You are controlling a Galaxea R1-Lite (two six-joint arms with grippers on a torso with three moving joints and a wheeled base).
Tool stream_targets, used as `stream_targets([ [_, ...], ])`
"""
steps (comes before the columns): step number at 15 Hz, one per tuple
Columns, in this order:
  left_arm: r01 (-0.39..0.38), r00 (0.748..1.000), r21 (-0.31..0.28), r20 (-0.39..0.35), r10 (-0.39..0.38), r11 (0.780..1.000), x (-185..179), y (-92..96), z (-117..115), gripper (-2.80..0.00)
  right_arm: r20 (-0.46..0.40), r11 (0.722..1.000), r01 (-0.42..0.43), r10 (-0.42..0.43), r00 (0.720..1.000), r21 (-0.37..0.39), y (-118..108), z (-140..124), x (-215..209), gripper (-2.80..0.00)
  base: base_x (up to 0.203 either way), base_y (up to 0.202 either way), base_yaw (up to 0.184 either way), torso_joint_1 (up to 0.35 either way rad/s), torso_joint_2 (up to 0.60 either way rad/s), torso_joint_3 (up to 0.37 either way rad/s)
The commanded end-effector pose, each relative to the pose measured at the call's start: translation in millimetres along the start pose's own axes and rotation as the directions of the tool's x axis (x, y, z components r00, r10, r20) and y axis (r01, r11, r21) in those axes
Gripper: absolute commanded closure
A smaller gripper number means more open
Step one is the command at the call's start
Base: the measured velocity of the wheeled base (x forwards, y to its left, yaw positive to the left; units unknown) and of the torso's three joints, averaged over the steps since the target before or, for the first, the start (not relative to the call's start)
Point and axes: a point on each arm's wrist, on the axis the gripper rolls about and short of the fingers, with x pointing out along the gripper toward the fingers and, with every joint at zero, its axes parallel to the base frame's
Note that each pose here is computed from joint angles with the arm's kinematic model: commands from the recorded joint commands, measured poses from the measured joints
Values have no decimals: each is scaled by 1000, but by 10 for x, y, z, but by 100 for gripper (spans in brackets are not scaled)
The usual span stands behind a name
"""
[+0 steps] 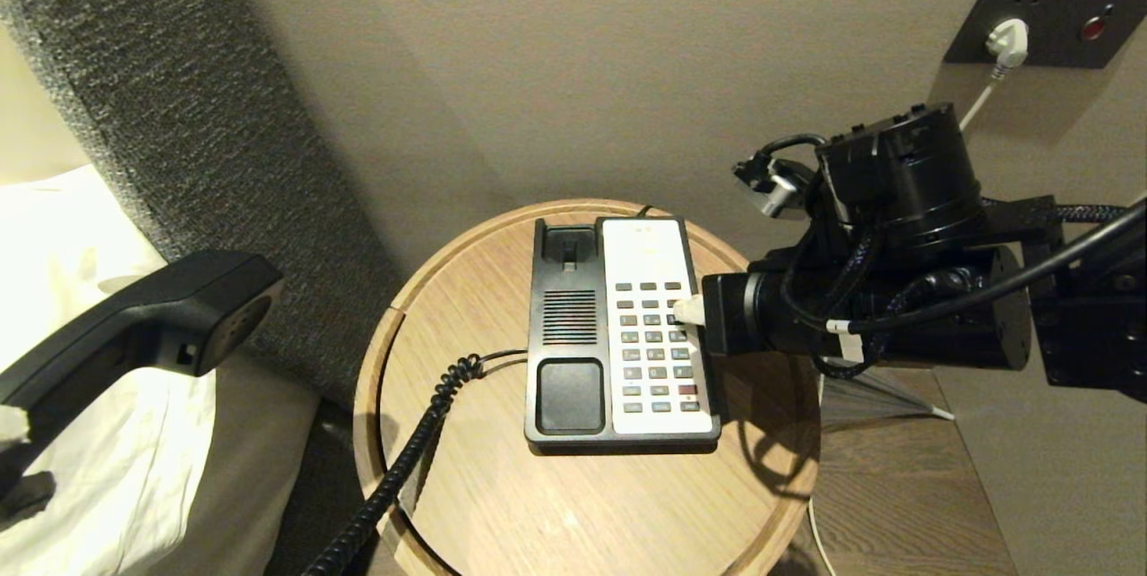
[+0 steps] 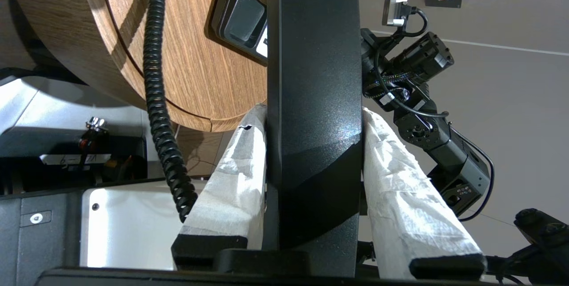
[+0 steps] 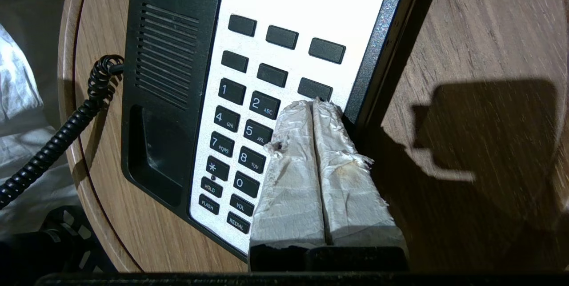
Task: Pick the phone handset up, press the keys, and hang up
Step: Dial the number
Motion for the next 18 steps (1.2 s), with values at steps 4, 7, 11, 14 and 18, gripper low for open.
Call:
stream_targets([
  [4, -2, 1000, -7, -3, 2, 1000, -3, 8, -6, 0, -19, 1000, 8, -8, 1000, 0, -10, -30, 69, 0, 0, 0, 0, 0, 0, 0],
  [7, -4, 1000, -8, -4, 4, 1000, -3, 16, -10, 0, -19, 1000, 9, -9, 1000, 0, -10, -29, 63, 0, 0, 0, 0, 0, 0, 0],
  [11, -6, 1000, -9, -5, 6, 1000, -5, 26, -16, 0, 4, 1000, -1, 1, 1000, 6, 4, 5, -21, 0, 0, 0, 0, 0, 0, 0],
  [14, -11, 1000, -11, -8, 11, 1000, 4, 39, -19, 0, 34, 1000, -14, 13, 999, 10, 17, 50, -130, 0, 0, 0, 0, 0, 0, 0],
  [18, -8, 1000, -10, -6, 8, 1000, 2, 34, -17, 0, 16, 999, -32, 32, 999, 9, 47, -27, -194, 0, 0, 0, 0, 0, 0, 0],
])
